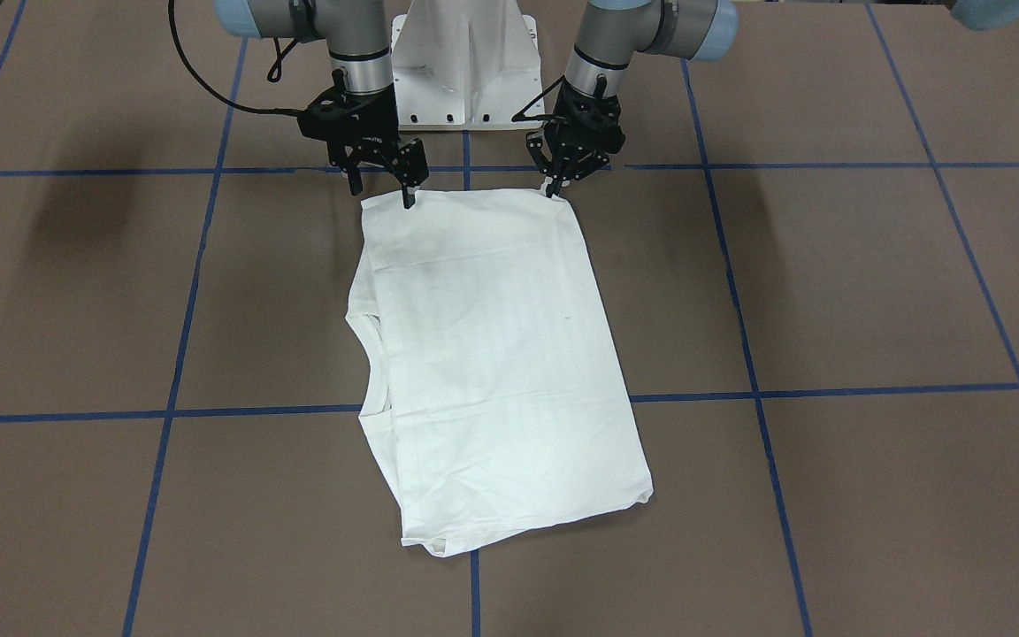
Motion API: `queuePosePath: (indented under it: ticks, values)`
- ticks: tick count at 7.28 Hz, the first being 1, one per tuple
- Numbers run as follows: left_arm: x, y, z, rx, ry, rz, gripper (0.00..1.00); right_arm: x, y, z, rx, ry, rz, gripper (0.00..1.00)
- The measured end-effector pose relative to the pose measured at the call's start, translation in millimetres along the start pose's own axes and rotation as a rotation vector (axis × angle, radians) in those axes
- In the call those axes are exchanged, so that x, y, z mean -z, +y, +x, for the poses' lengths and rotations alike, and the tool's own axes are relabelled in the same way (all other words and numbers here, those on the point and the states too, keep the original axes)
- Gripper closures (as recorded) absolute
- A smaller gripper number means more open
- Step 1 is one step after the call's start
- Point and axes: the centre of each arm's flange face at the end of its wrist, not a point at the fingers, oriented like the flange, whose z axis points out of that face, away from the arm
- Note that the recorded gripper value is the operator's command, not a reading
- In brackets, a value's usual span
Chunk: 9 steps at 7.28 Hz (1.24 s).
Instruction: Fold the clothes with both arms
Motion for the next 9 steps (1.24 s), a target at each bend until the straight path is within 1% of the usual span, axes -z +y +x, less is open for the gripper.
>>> queuePosePath:
  ticks: [3, 5, 7, 8, 9]
  values:
    - [1, 0, 2, 0.035, 0.005, -0.001, 1.00, -3, 7, 2, -0.071, 0.007, -0.002, 0.03]
    - [1, 0, 2, 0.037, 0.006, 0.000, 1.00, -6, 13, 3, -0.078, 0.013, -0.007, 0.04]
    - [1, 0, 2, 0.037, 0.006, 0.000, 1.00, -10, 19, -2, -0.078, 0.018, -0.007, 0.14]
    - [1, 0, 2, 0.037, 0.006, 0.000, 1.00, -12, 21, -4, -0.078, 0.020, -0.006, 0.21]
    - [1, 0, 2, 0.037, 0.006, 0.000, 1.00, -12, 22, -4, -0.077, 0.021, -0.005, 0.41]
